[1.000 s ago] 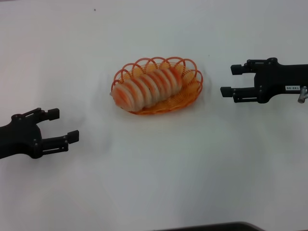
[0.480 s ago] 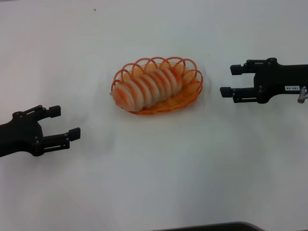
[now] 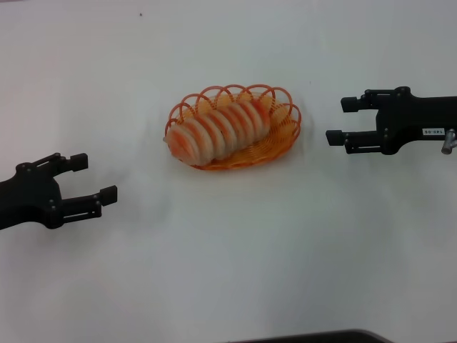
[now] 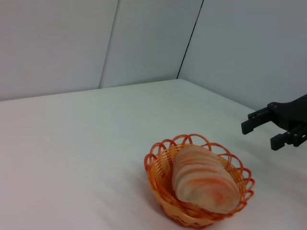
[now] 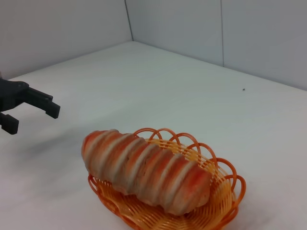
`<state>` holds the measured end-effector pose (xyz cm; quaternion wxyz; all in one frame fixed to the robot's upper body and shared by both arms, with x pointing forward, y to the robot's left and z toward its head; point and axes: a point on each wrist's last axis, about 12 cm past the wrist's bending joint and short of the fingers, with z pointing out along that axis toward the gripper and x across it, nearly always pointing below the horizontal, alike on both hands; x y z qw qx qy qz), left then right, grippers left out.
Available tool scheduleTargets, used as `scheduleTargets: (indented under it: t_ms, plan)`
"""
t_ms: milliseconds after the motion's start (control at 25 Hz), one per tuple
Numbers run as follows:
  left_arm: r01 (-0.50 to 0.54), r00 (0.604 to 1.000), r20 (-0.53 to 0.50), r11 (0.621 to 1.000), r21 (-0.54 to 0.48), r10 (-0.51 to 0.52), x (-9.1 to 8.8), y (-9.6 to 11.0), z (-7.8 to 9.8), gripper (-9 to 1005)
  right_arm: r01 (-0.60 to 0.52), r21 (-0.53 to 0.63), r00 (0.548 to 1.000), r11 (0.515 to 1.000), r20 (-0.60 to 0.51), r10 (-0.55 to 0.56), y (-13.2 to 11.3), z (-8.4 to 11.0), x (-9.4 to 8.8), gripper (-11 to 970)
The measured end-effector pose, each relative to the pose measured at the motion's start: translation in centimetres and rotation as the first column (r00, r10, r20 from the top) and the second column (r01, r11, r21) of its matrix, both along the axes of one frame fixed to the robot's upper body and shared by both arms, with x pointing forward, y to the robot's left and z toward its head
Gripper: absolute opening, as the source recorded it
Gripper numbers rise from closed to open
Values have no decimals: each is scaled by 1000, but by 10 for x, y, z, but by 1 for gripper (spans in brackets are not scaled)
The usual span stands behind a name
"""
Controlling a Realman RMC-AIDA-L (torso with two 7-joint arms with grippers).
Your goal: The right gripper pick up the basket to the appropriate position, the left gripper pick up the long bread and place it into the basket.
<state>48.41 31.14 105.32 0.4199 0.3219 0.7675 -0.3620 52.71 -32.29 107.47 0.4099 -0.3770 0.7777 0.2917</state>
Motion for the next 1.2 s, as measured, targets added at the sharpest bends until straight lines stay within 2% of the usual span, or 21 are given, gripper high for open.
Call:
scheduleTargets:
  t_ms: [1200]
  plan:
    - [1, 1000, -3, 1000, -17, -1, -4, 2, 1, 923, -16, 8, 1000, 1000, -3, 16, 3, 2, 2, 775]
